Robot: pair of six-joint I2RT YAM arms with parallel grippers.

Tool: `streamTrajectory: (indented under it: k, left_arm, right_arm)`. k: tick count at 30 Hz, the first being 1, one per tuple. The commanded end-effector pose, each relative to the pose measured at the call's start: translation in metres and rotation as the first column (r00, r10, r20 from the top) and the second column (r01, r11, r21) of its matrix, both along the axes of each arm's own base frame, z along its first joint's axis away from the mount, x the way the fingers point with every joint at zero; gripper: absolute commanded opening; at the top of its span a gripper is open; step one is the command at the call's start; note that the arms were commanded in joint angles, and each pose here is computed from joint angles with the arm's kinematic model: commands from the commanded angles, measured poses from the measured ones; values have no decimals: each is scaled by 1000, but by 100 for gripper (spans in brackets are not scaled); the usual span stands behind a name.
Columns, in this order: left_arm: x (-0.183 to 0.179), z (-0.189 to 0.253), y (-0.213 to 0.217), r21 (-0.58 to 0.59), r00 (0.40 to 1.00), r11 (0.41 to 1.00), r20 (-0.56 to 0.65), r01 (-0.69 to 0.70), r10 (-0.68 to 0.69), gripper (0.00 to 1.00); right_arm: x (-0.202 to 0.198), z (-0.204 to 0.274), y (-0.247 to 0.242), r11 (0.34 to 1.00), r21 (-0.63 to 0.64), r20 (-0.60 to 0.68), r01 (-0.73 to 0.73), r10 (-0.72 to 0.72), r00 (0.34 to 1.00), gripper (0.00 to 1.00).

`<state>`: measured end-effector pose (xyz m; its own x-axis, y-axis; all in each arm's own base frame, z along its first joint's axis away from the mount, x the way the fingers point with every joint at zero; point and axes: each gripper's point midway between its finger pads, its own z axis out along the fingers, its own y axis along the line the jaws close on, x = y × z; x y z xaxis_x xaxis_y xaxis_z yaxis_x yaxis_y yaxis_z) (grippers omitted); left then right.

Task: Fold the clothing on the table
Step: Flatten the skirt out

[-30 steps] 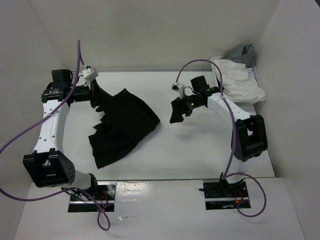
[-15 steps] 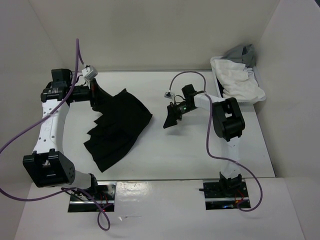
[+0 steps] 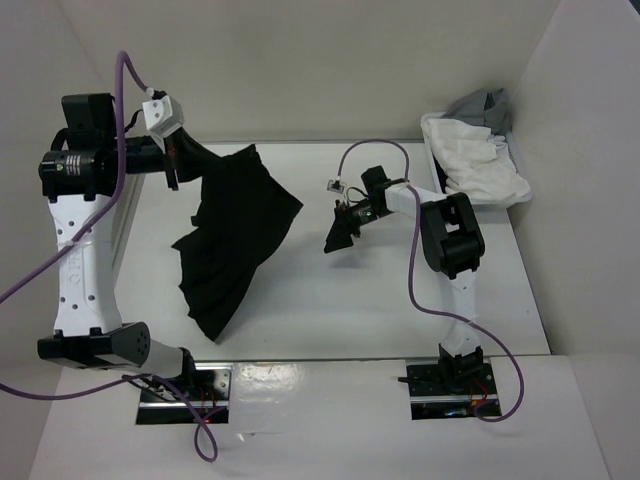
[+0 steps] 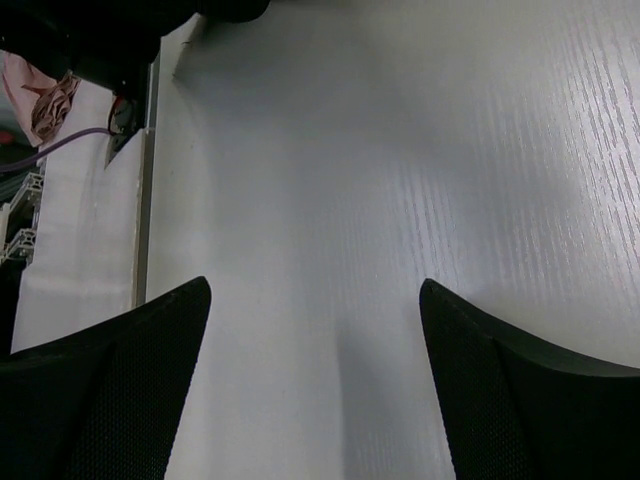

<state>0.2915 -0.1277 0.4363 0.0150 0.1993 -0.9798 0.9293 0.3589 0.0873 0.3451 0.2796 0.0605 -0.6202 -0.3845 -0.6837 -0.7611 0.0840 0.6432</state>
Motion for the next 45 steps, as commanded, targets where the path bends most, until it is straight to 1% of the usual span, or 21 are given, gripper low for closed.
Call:
streamTrajectory:
  k: [1, 3, 5, 7, 11, 12, 13, 16, 19, 21, 24, 30, 33, 36, 37, 39, 43, 45]
  left_arm:
    - [-18, 6, -9, -43, 995, 994, 10, 103, -103, 0]
    - [-21, 5, -10, -50, 994, 993, -4, 111, -112, 0]
    - [-24, 8, -11, -53, 992, 991, 7, 123, -123, 0]
    - [-26, 8, -12, -61, 992, 990, 0, 129, -130, 0]
    - [-32, 9, -12, -58, 991, 990, 7, 131, -131, 0]
    - [-32, 9, -12, -58, 991, 990, 7, 131, -131, 0]
    - [-32, 6, -12, -60, 991, 990, -4, 130, -131, 0]
    - [-35, 8, -13, -58, 991, 990, 5, 131, -131, 0]
    - [-35, 4, -13, -72, 990, 988, -21, 135, -137, 0]
    - [-38, 6, -14, -70, 991, 988, -11, 135, -136, 0]
    - [-36, 4, -14, -70, 991, 988, -14, 135, -137, 0]
    - [-39, 5, -14, -77, 990, 987, -10, 141, -142, 0]
    - [-38, 0, -14, -85, 989, 987, -38, 138, -141, 0]
    - [-41, 4, -15, -87, 989, 985, -19, 146, -148, 0]
    - [-41, 1, -15, -89, 989, 985, -28, 145, -148, 0]
    - [-40, -2, -15, -95, 988, 985, -46, 143, -148, 0]
    - [-43, 0, -15, -93, 988, 985, -38, 143, -147, 0]
    - [-42, 1, -15, -90, 989, 985, -29, 144, -147, 0]
  right_arm:
    - [1, 15, 6, 997, 62, 35, -35, 33, 999, 89]
    - [1, 20, 6, 997, 65, 45, -36, 33, 998, 89]
    - [0, 21, 7, 996, 75, 42, -39, 36, 998, 89]
    - [1, 31, 9, 994, 101, 55, -48, 42, 998, 89]
    - [2, 52, 15, 981, 183, 28, -68, 64, 998, 89]
    - [6, 63, 18, 977, 200, 41, -74, 67, 997, 89]
    - [7, 63, 18, 976, 205, 19, -74, 71, 997, 89]
    - [17, 73, 23, 970, 229, 29, -84, 79, 996, 89]
    - [21, 77, 25, 964, 251, 26, -92, 88, 996, 87]
    - [21, 82, 26, 960, 262, 25, -96, 93, 995, 87]
    - [20, 83, 26, 957, 273, 32, -103, 98, 995, 85]
    - [21, 85, 27, 947, 299, 31, -115, 111, 993, 85]
    - [26, 84, 29, 946, 302, 47, -122, 113, 992, 85]
    - [31, 84, 31, 943, 310, 45, -124, 116, 992, 85]
    - [33, 90, 31, 942, 311, 53, -126, 116, 992, 85]
    - [32, 84, 36, 941, 311, 54, -137, 126, 991, 85]
    - [25, 88, 45, 930, 328, 60, -166, 155, 986, 80]
    - [22, 89, 48, 925, 336, 58, -176, 166, 984, 75]
